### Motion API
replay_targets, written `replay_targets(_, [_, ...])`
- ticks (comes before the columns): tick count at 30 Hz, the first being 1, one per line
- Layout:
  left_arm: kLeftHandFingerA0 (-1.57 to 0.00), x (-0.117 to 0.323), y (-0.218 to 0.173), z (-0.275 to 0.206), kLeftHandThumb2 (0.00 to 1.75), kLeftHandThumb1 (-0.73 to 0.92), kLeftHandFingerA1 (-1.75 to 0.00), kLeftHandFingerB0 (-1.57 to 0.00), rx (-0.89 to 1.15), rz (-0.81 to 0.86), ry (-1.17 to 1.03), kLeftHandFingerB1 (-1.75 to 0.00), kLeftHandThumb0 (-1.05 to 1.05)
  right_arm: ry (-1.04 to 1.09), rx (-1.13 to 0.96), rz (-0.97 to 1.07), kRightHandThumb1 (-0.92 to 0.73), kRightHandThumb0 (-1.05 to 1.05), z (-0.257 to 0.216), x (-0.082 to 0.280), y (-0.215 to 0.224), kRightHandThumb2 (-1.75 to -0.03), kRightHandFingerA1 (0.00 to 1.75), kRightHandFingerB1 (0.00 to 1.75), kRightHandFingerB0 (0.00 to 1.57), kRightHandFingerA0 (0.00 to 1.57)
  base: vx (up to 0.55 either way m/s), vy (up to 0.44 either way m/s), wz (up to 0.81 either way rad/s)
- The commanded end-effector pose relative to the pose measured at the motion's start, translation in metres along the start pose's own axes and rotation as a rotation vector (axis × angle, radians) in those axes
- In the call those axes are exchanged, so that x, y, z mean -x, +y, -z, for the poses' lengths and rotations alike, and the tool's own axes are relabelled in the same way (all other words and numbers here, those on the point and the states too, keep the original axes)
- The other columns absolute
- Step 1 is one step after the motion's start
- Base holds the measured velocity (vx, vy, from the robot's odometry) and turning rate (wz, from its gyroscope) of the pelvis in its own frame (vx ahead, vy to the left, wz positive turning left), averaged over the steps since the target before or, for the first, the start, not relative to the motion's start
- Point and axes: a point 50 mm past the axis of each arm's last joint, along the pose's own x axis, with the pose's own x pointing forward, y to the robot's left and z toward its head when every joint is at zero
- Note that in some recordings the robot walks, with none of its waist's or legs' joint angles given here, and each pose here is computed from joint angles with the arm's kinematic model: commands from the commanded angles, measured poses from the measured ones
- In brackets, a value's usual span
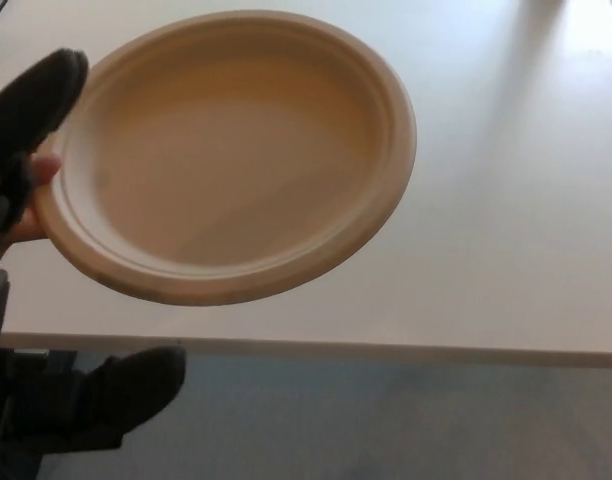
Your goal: A person passes a plate to the robot and the robot grabs it with its left hand and places it at the centre of the table infront of it
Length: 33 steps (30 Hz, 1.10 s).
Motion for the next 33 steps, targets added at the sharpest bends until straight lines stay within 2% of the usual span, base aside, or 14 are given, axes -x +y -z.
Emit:
replay_targets(1, [-0.04, -0.022, -0.012, -0.003, 0.90, 0.47, -0.10, -0.04, -0.824, 0.222, -0.298, -0.14, -0.81, 0.026, -0.003, 0.048, -0.85, -0.79, -0.005, -0.002, -0.016, -0.65, 0.58, 0.46, 0.16, 0.15, 0.00, 0.000, 0.00])
replay_targets(11, [-0.05, -0.019, -0.021, 0.026, 0.93, 0.50, -0.10, -0.05, -0.937, 0.392, -0.249, -0.10, -0.83, 0.024, 0.015, 0.048, -0.86, -0.80, -0.008, -0.003, -0.018, -0.65, 0.60, 0.46, 0.15, 0.16, 0.00, 0.000, 0.00])
replay_targets(14, [-0.05, -0.018, -0.022, 0.029, 0.90, 0.46, -0.14, -0.05, -0.931, 0.411, -0.248, -0.14, -0.78, 0.018, 0.031, 0.051, -0.86, -0.81, -0.011, -0.004, -0.019, -0.66, 0.61, 0.46, 0.18, 0.22, 0.00, 0.000, 0.00])
replay_targets(19, [-0.07, -0.014, -0.027, 0.039, 0.89, 0.47, -0.15, -0.06, -0.924, 0.455, -0.244, -0.12, -0.79, 0.007, 0.019, 0.054, -0.84, -0.83, -0.015, -0.005, -0.020, -0.66, 0.61, 0.46, 0.15, 0.18, 0.00, 0.000, 0.00])
replay_targets(21, [-0.09, -0.012, -0.029, 0.042, 0.89, 0.49, -0.21, -0.08, -0.912, 0.467, -0.243, -0.15, -0.80, 0.009, 0.018, 0.053, -0.84, -0.82, -0.015, -0.005, -0.020, -0.65, 0.60, 0.46, 0.17, 0.19, 0.00, 0.000, 0.00])
replay_targets(23, [-0.11, -0.009, -0.030, 0.044, 0.90, 0.51, -0.12, -0.10, -0.900, 0.505, -0.223, -0.11, -0.82, 0.008, 0.016, 0.053, -0.83, -0.81, -0.017, -0.006, -0.021, -0.65, 0.60, 0.46, 0.17, 0.19, 0.00, 0.000, 0.00])
replay_targets(25, [-0.11, -0.006, -0.031, 0.046, 0.90, 0.51, -0.14, -0.10, -0.893, 0.513, -0.221, -0.13, -0.82, 0.004, 0.019, 0.057, -0.84, -0.81, -0.020, -0.007, -0.022, -0.65, 0.60, 0.46, 0.17, 0.19, 0.00, 0.000, 0.00])
replay_targets(26, [-0.05, -0.003, -0.032, 0.046, 0.88, 0.45, -0.14, -0.04, -0.885, 0.529, -0.205, -0.15, -0.76, 0.003, 0.023, 0.059, -0.85, -0.80, -0.020, -0.007, -0.022, -0.65, 0.61, 0.47, 0.18, 0.18, 0.00, 0.000, 0.00])
replay_targets(33, [-0.05, 0.013, -0.035, 0.048, 0.89, 0.47, -0.10, -0.04, -0.889, 0.589, -0.192, -0.10, -0.79, -0.015, 0.018, 0.061, -0.86, -0.80, -0.026, -0.008, -0.022, -0.64, 0.61, 0.48, 0.17, 0.16, 0.00, 0.000, 0.00])
